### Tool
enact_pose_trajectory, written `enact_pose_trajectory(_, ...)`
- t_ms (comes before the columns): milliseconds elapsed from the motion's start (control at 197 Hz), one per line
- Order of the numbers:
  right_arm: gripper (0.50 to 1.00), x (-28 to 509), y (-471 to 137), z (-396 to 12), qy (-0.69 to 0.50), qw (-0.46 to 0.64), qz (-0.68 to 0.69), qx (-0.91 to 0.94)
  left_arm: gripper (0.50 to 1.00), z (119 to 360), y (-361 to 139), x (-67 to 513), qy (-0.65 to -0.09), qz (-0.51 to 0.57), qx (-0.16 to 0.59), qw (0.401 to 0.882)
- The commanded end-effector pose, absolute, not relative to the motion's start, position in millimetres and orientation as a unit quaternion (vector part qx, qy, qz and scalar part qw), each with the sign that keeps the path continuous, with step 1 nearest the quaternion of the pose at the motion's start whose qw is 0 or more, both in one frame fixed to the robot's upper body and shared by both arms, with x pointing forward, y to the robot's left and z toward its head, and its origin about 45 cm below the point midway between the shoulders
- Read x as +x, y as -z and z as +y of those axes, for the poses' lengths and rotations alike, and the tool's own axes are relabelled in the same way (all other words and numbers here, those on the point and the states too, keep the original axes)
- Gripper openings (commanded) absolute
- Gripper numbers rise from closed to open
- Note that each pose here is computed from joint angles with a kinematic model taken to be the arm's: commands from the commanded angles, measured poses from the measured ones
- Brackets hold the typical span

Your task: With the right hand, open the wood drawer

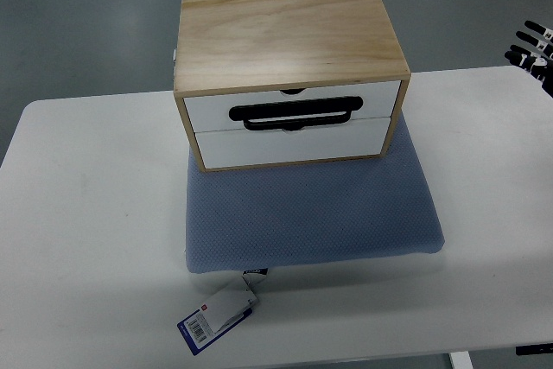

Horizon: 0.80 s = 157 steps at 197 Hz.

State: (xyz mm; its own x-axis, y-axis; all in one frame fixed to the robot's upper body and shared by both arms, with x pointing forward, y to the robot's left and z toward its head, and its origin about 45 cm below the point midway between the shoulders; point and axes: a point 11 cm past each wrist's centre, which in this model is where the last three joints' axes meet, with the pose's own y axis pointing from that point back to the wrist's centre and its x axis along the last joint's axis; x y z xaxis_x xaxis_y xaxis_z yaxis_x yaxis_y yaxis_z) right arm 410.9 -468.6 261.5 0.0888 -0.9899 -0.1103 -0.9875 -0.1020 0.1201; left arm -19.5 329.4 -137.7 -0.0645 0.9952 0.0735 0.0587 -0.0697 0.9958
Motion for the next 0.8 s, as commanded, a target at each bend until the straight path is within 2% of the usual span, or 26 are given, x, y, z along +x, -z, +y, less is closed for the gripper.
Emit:
enact_pose_trajectory(0, 0.930, 409.5, -296.3, -478.7, 0.038, 0.052, -0.657, 0.751, 1.000, 329.5, 137.7, -19.5, -0.520, 0.512, 0.515, 0.451)
enact_pose_trajectory(91, 0.930, 410.7, -309.2, -477.9, 0.023, 0.066, -0.650, 0.757, 1.000, 329.5, 137.7, -19.5, -0.520, 0.512, 0.515, 0.451)
enact_pose_trajectory(97, 0.932, 411.8, -327.2, -478.6, 0.004, 0.083, -0.642, 0.762, 1.000, 329.5, 137.7, -19.5, -0.520, 0.512, 0.515, 0.451)
enact_pose_trajectory(152, 0.932, 412.2, -342.9, -476.6, -0.013, 0.102, -0.630, 0.770, 1.000, 329.5, 137.7, -19.5, -0.520, 0.512, 0.515, 0.451)
enact_pose_trajectory(229, 0.932, 411.6, -347.0, -477.0, -0.018, 0.110, -0.626, 0.772, 1.000, 329.5, 137.7, -19.5, -0.520, 0.512, 0.515, 0.451)
enact_pose_trajectory(244, 0.932, 412.7, -363.9, -471.2, -0.030, 0.123, -0.600, 0.790, 1.000, 329.5, 137.7, -19.5, -0.520, 0.512, 0.515, 0.451)
enact_pose_trajectory(366, 0.932, 413.9, -389.0, -460.1, -0.045, 0.138, -0.552, 0.821, 1.000, 329.5, 137.7, -19.5, -0.520, 0.512, 0.515, 0.451)
enact_pose_trajectory(793, 0.934, 420.7, -424.4, -456.9, -0.084, 0.145, -0.548, 0.820, 1.000, 329.5, 137.7, -19.5, -0.520, 0.512, 0.515, 0.451)
